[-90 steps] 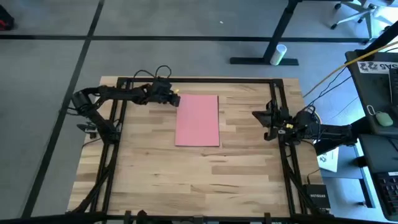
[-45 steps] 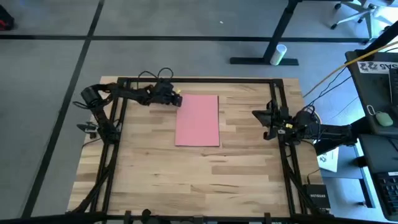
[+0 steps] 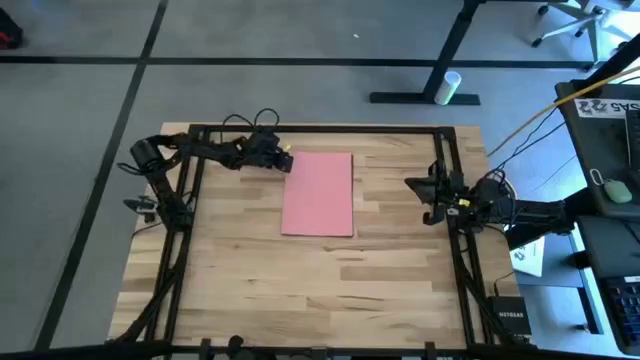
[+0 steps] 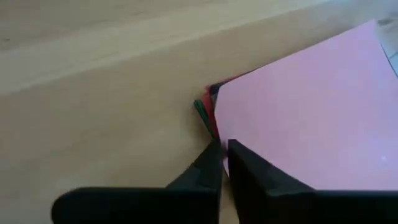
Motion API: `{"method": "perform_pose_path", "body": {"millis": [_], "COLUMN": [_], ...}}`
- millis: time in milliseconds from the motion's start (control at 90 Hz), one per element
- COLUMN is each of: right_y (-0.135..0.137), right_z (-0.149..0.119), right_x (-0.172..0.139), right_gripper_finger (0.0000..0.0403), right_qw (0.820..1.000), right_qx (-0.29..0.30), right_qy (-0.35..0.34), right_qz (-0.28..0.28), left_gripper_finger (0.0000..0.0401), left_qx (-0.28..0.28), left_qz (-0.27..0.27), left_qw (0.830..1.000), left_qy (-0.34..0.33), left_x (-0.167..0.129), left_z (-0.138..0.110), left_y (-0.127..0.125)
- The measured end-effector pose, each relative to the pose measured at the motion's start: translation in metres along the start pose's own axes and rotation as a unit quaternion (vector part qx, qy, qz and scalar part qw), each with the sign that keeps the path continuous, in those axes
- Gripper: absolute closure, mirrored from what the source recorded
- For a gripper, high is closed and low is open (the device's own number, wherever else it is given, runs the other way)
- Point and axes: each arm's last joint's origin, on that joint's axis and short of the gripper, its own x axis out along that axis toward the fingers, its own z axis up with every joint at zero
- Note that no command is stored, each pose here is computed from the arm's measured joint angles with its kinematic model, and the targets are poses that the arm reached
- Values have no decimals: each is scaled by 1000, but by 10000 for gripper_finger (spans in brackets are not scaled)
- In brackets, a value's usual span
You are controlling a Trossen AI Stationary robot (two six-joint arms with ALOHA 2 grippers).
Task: Organize paper
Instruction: Move the pink paper to the top left of the table
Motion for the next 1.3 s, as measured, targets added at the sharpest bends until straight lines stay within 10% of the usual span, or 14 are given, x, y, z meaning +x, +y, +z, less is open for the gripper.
{"method": "perform_pose_path", "body": {"millis": [611, 1300], "right_y": [0, 0], "right_z": [-1, -1], "right_x": [0, 0], "right_gripper_finger": [402, 402], "right_qw": [1000, 1000], "right_qx": [-7, -19], "right_qy": [5, 5], "right_qz": [0, 0], "left_gripper_finger": [401, 401], "left_qx": [34, -30], "left_qz": [22, 2], "left_qw": [999, 999], "left_qy": [-6, -13], "left_x": [-46, -21], "left_z": [14, 11], "left_y": [-6, -2]}}
